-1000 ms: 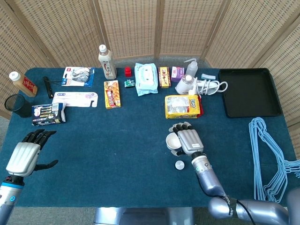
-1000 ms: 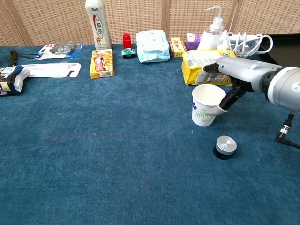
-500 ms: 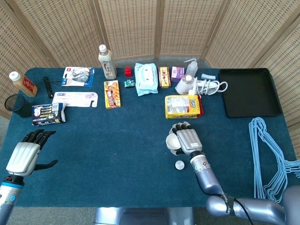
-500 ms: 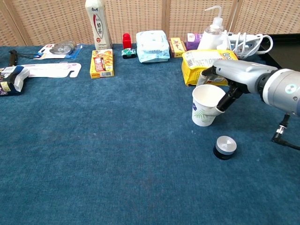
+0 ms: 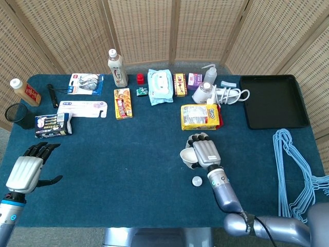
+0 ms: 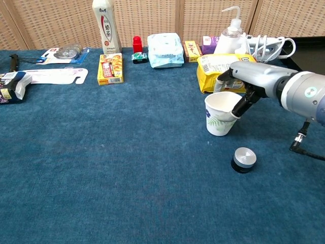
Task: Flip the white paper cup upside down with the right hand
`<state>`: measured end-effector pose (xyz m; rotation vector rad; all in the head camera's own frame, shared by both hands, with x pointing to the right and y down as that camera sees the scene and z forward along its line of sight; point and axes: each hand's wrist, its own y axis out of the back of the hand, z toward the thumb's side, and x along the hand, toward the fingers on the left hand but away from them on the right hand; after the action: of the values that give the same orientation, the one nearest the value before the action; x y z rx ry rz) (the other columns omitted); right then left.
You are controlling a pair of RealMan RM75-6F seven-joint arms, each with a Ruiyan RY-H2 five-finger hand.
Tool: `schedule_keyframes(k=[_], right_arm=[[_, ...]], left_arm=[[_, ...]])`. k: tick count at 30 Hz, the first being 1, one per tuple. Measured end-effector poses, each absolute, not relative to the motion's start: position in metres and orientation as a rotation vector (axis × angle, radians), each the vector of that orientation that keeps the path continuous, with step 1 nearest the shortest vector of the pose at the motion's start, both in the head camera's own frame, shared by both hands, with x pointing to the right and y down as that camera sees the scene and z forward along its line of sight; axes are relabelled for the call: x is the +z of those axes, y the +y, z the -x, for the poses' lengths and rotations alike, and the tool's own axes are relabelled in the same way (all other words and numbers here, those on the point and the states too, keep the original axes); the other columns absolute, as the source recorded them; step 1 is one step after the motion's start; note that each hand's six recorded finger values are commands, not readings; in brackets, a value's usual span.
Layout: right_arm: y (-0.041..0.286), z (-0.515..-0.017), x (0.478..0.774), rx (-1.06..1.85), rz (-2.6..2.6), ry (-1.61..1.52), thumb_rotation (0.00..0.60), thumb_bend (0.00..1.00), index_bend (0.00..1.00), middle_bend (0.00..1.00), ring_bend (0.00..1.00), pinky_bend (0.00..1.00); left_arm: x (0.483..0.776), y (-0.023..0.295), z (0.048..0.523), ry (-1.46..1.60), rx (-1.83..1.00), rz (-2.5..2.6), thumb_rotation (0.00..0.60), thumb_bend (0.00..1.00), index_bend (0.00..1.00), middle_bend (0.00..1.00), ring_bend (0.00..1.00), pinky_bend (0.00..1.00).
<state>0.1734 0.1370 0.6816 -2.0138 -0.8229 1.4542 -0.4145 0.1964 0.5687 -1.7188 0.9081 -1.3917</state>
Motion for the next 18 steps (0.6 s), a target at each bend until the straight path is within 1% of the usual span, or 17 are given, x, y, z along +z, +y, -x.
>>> schedule_keyframes(k=[8,18], right_arm=[[0.134,-0.180,0.683,1.477,2.232,-1.041,0.542,0.28,0.40,0.24,0.18,0.10],[0.139,-0.197,0.697,1.487,2.484,-1.353,0.545,0.27,0.40,0.24,0.18,0.09]], left_arm=[[0.569,0.196,0.413,0.905,-1.391,1.719,0.430,0.14,0.16,0.25,0.15,0.18],[0.563,0.194,0.410,0.900,-1.385,1.707,0.429,0.14,0.16,0.25,0.15,0.18]])
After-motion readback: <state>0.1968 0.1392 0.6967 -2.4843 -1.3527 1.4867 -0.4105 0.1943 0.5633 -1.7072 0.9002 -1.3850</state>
